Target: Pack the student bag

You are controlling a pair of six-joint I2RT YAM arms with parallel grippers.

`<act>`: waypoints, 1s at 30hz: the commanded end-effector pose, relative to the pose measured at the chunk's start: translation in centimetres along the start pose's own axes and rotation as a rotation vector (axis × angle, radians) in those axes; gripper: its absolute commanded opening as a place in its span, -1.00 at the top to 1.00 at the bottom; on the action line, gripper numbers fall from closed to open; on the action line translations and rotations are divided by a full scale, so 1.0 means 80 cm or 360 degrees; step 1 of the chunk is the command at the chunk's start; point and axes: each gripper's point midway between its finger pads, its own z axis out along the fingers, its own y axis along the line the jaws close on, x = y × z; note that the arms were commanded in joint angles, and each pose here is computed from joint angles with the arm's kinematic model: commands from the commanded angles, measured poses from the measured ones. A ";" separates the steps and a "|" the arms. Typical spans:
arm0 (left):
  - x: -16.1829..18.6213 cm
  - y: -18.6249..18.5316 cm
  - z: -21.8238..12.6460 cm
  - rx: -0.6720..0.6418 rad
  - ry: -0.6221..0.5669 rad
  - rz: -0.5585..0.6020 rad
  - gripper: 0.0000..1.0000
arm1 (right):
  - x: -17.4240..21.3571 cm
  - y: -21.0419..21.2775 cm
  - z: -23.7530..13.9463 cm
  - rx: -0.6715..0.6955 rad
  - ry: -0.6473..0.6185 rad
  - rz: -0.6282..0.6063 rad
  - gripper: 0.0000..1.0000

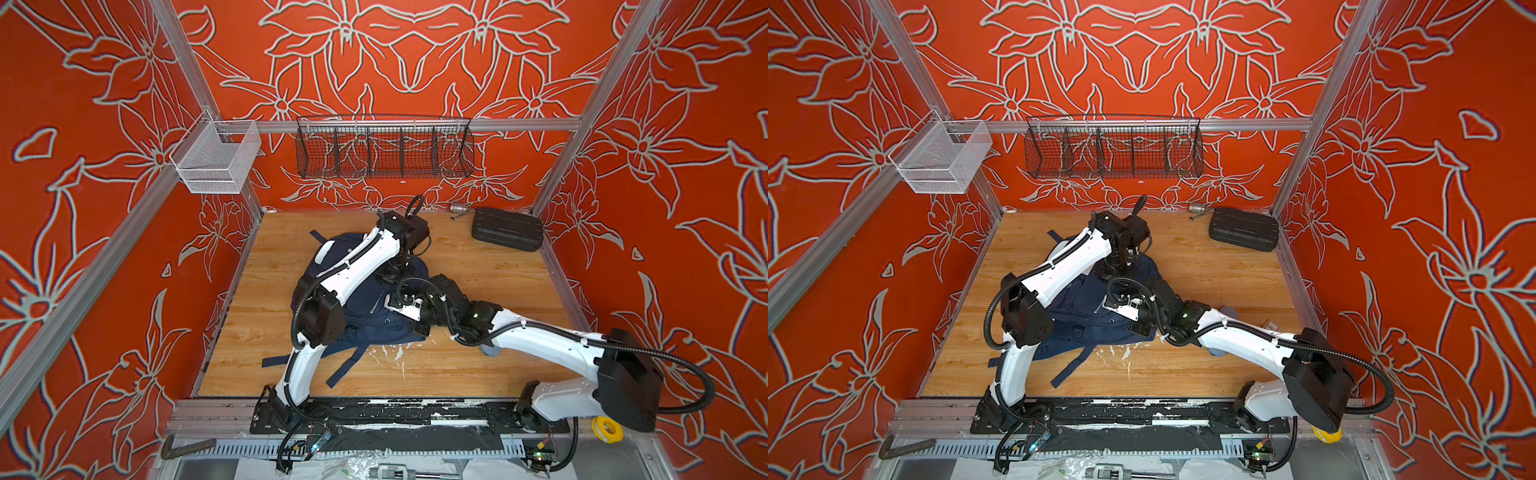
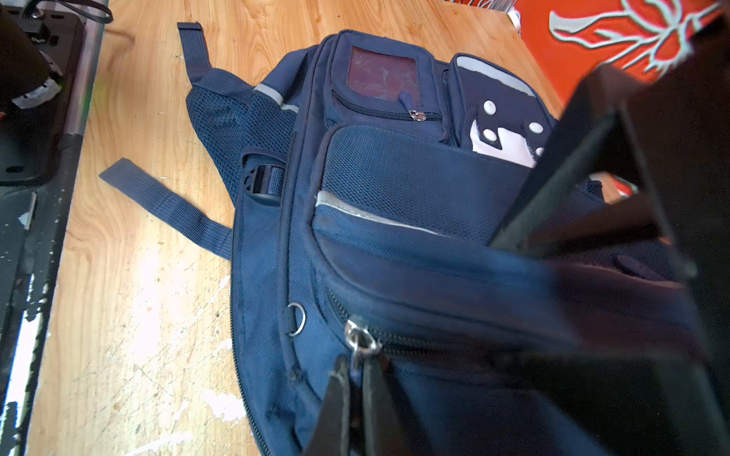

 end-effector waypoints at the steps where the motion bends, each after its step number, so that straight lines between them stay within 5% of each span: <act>1: 0.008 0.013 -0.001 -0.0083 0.0069 -0.0004 0.70 | -0.019 0.005 -0.006 -0.0054 -0.0066 -0.0007 1.00; 3: -0.003 0.003 -0.009 -0.0014 0.0020 -0.0043 1.00 | -0.021 0.012 -0.005 -0.0072 -0.0077 0.0010 1.00; 9: -0.056 -0.029 -0.061 0.0312 -0.0276 -0.0232 1.00 | -0.032 0.029 0.008 -0.0003 -0.0107 -0.0010 1.00; 16: -0.090 -0.003 -0.093 0.0625 -0.0431 -0.0630 1.00 | -0.050 0.029 0.030 0.0180 -0.0079 -0.0048 1.00; 23: -0.109 0.013 -0.115 0.0722 -0.0592 -0.0883 1.00 | -0.075 -0.001 0.040 0.0418 -0.0070 0.0061 1.00; 30: -0.127 0.062 -0.151 0.0708 -0.0817 -0.1086 1.00 | -0.078 0.006 0.000 0.0388 -0.0185 0.0029 1.00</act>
